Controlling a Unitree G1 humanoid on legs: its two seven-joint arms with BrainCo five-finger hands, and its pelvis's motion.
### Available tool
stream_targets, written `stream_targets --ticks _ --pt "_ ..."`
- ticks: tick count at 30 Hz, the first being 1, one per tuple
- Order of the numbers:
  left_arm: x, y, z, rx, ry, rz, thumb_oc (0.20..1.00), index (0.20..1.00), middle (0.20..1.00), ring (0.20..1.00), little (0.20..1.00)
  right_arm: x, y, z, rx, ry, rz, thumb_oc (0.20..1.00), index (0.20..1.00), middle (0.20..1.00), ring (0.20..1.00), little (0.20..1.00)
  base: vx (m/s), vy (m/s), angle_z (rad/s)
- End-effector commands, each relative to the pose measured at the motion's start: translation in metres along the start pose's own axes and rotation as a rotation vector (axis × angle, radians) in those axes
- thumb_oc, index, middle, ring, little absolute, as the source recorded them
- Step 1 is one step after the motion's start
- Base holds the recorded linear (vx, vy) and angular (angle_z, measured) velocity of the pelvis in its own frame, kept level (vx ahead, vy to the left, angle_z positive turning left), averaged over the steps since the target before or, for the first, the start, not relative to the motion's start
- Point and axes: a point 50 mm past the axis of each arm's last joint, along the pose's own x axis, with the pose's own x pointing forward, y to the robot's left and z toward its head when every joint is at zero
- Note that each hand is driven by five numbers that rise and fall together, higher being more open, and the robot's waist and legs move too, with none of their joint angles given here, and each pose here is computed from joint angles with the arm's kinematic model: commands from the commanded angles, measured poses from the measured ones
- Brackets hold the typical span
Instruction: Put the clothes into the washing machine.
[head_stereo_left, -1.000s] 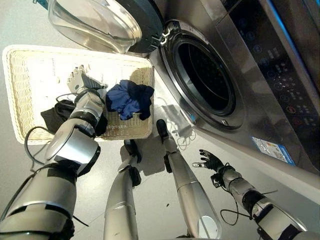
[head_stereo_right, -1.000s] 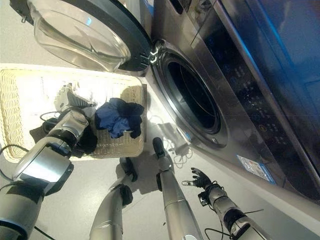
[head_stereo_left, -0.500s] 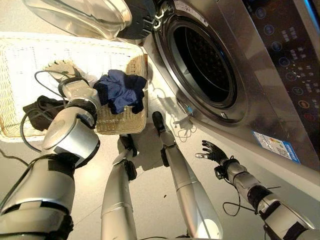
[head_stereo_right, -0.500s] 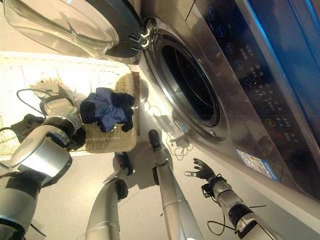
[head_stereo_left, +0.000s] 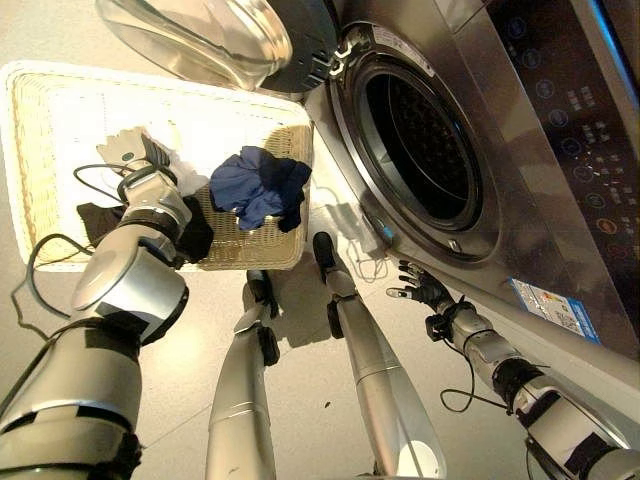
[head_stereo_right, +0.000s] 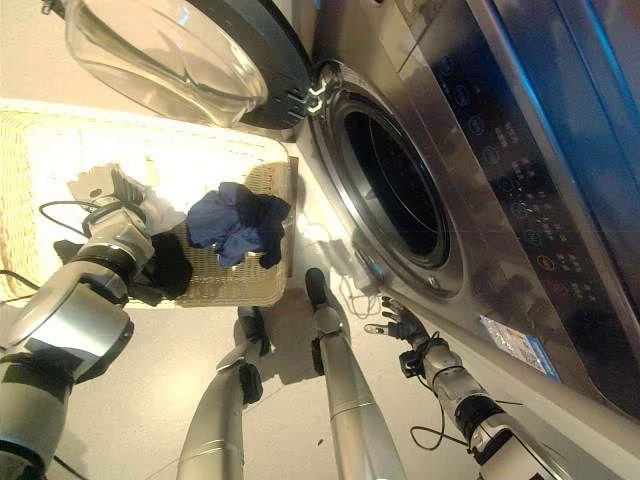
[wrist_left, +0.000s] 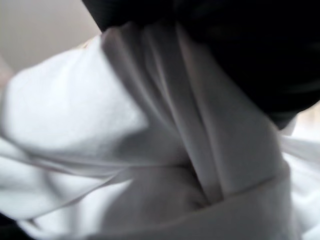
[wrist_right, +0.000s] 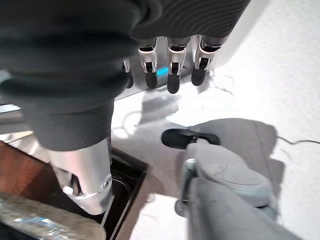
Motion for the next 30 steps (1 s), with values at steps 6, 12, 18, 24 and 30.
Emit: stream_targets --ticks 6,12,18,24,30 --pt "-0.015 0.014 0.015 -0.656 -0.151 0.2 0.2 0.2 0.2 0.2 0.2 -0.023 0.012 0.016 0.186 -0.249 -0.099 1.0 1.0 1.0 1.0 1.0 -0.04 -0.042 0.16" --pt "-0.048 -0.011 0.003 -0.808 -0.185 0.169 0.2 0.2 0.2 0.2 0.2 -0.033 0.023 0.067 0.18 -0.52 -0.132 1.0 1.0 1.0 1.0 1.0 -0.04 -0.006 0.07" --pt "-0.079 -0.036 0.013 -1.039 -0.253 -0.112 0.2 0.2 0.2 0.2 0.2 -0.034 0.036 0.118 0.099 -0.69 -0.053 1.0 1.0 1.0 1.0 1.0 -0.03 0.023 0.14" --pt "-0.126 -0.054 0.041 -1.263 -0.437 -0.616 0.2 0.2 0.2 0.2 0.2 -0.026 0.056 0.153 0.008 -0.708 0.069 1.0 1.0 1.0 1.0 1.0 -0.03 0.029 0.09" --pt "-0.163 -0.061 0.055 -1.339 -0.568 -1.012 0.2 0.2 0.2 0.2 0.2 -0.015 0.073 0.157 -0.152 -0.592 0.248 1.0 1.0 1.0 1.0 1.0 -0.02 0.021 0.04"
